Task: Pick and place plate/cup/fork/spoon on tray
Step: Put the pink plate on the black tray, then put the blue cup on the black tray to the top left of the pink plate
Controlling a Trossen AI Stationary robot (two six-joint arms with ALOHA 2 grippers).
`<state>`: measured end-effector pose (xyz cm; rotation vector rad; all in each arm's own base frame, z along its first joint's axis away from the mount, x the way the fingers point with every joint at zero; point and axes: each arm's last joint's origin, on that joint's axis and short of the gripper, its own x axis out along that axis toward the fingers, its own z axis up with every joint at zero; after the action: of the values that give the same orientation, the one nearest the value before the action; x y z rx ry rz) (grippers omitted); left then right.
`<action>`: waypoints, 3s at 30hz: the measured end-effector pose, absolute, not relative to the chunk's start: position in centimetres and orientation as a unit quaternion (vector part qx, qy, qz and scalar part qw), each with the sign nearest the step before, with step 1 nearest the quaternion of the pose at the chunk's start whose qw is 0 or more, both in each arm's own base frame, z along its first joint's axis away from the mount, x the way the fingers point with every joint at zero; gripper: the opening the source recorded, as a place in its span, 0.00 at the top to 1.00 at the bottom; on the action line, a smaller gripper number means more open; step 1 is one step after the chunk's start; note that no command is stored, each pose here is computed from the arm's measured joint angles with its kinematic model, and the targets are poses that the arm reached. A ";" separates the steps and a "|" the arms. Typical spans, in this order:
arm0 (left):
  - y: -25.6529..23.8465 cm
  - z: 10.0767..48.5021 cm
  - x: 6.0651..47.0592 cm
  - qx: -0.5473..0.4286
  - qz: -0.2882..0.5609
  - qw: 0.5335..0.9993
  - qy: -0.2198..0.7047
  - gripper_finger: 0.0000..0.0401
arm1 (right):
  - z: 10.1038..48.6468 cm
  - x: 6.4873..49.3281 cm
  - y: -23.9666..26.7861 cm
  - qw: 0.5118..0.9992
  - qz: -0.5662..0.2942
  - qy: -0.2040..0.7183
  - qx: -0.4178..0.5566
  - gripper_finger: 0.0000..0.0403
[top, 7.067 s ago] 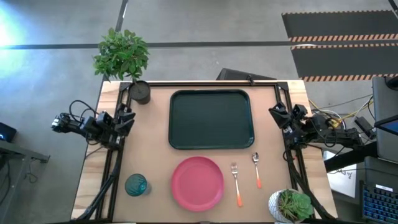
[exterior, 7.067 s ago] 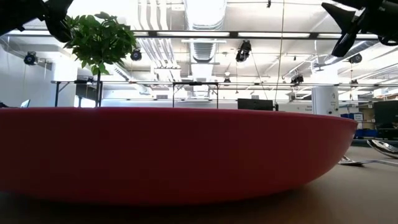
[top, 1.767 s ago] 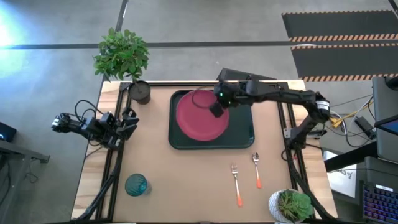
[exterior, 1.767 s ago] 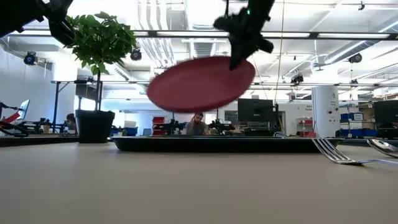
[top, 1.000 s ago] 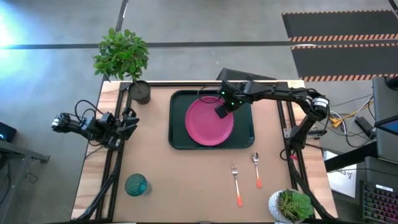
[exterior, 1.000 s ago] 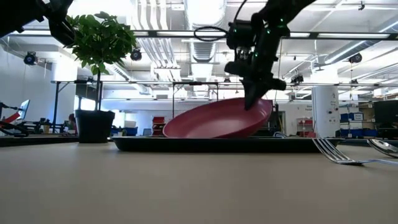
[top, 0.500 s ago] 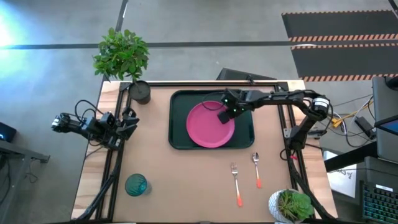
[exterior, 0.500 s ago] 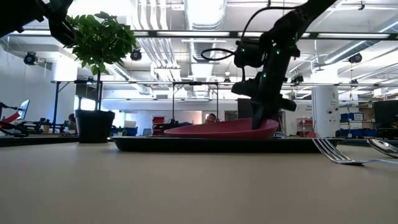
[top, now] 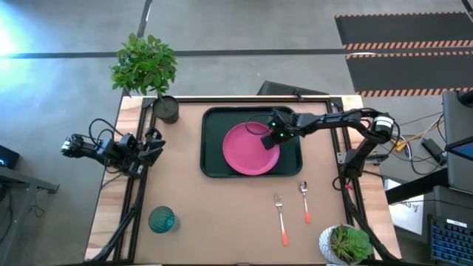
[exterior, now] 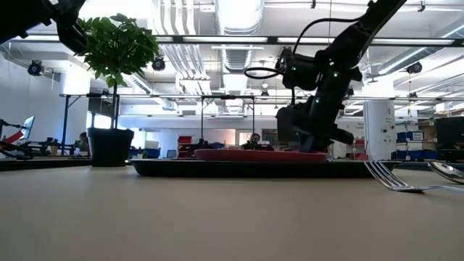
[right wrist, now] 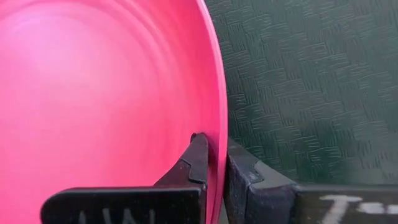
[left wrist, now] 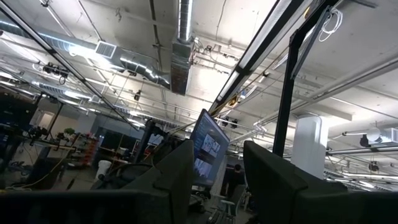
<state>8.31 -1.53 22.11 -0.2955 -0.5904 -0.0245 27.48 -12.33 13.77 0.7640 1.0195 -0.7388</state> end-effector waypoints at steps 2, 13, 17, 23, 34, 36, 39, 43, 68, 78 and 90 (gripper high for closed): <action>-1.5 22.1 8.3 -0.145 -0.011 0.946 -0.290 0.69 | 13.7 27.5 -12.3 0.742 -0.337 0.462 0.349 0.98; -1.5 22.1 8.3 -0.146 -0.011 0.946 -0.290 0.69 | 13.7 27.5 -12.4 0.743 -0.337 0.460 0.350 0.98; -1.5 22.1 8.3 -0.146 -0.011 0.946 -0.289 0.69 | 13.8 27.7 -12.4 0.748 -0.336 0.458 0.344 0.93; -1.5 22.1 8.3 -0.146 -0.011 0.946 -0.289 0.69 | 13.7 27.7 -12.4 0.747 -0.342 0.461 0.336 0.76; -1.5 22.1 8.3 -0.146 -0.011 0.946 -0.289 0.69 | 14.3 28.3 -12.5 0.756 -0.341 0.451 0.328 0.62; -1.5 22.1 8.3 -0.145 -0.011 0.946 -0.289 0.69 | 14.9 28.7 -12.6 0.762 -0.336 0.447 0.325 0.63; -1.5 22.1 8.3 -0.145 -0.011 0.946 -0.289 0.69 | 16.1 29.5 -13.0 0.774 -0.329 0.438 0.318 0.63; -1.5 22.1 8.3 -0.149 0.001 0.946 -0.287 0.69 | 18.6 30.9 -13.1 0.792 -0.310 0.434 0.298 0.62; -1.3 24.8 7.9 -0.238 0.073 0.956 0.153 0.69 | 40.7 35.7 -5.5 0.930 -0.139 0.309 0.145 0.64; -3.6 29.1 12.6 -0.226 0.004 0.894 0.386 0.69 | 42.3 35.8 -2.3 0.942 -0.096 0.290 0.140 0.64; -6.0 30.2 17.9 -0.222 -0.023 0.725 0.651 0.69 | 42.2 35.8 -0.6 0.945 -0.048 0.303 0.111 0.64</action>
<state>17.90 -5.99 30.15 -0.4893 1.4371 -0.0503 35.79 -0.56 42.22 0.2253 0.6179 -0.0976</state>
